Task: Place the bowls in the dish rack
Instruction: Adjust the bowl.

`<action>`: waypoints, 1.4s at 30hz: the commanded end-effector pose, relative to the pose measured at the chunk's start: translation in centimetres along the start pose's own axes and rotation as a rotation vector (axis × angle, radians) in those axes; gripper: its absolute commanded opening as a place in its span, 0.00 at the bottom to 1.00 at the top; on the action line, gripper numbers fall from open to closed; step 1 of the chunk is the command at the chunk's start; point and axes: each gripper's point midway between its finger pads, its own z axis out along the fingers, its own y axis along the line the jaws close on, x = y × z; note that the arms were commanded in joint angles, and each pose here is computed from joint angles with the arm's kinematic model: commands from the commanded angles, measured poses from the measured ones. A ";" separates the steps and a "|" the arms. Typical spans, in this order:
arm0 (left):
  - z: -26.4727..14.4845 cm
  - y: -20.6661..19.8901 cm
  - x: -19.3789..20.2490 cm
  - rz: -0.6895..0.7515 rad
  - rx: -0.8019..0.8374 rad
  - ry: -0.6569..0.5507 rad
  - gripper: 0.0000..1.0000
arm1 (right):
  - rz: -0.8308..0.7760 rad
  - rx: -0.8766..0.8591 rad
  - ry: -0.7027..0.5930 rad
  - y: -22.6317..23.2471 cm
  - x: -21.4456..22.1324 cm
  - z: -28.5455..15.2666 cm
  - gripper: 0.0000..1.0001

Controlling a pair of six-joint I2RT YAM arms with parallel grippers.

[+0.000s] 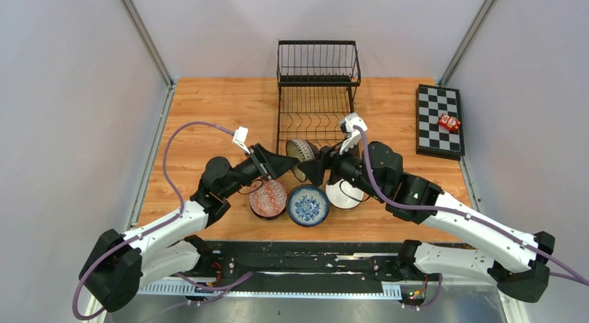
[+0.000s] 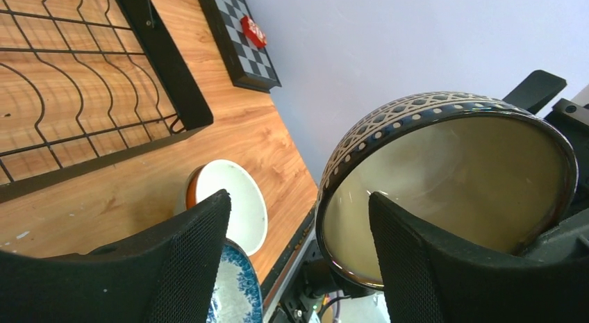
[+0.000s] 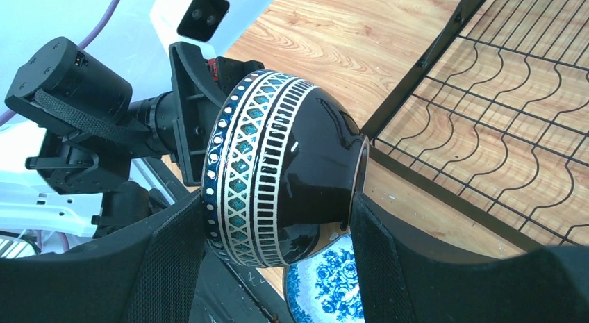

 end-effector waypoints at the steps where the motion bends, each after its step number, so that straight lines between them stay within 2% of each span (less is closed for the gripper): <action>1: 0.2 -0.8 -1.5 0.042 -0.004 -0.036 0.76 | -0.001 -0.017 -0.114 1.2 -4.1 -0.6 0.03; 9: -0.6 -1.0 -3.1 0.116 -0.074 -0.064 0.85 | -0.047 0.059 -0.114 -0.1 -4.2 -0.1 0.03; 16: 0.0 0.7 -2.2 0.103 -0.113 -0.035 0.86 | -0.021 0.028 -0.104 0.5 -3.8 0.5 0.03; 22: 1.1 1.0 -0.5 0.035 -0.031 0.011 0.82 | 0.014 -0.025 -0.100 1.7 -4.0 0.4 0.03; 24: 1.4 0.5 -0.4 0.010 0.011 0.015 0.77 | 0.025 -0.032 -0.094 1.8 -3.9 0.6 0.03; 25: 1.6 0.0 -0.3 0.001 0.044 0.018 0.68 | 0.030 -0.037 -0.091 1.9 -3.8 0.7 0.03; 30: 1.8 -2.1 -0.3 -0.054 0.191 0.010 0.20 | 0.045 -0.036 -0.063 1.9 -2.9 1.3 0.03; 31: 1.8 -2.0 -0.2 -0.068 0.194 0.011 0.04 | 0.047 -0.033 -0.062 1.8 -2.8 1.3 0.03; 32: 1.8 -1.9 -0.2 -0.071 0.195 0.013 0.00 | 0.046 -0.031 -0.060 1.8 -2.7 1.4 0.03; 42: 1.6 -2.3 -0.5 -0.035 0.187 0.004 0.00 | 0.043 -0.014 -0.045 1.1 -2.0 1.2 0.03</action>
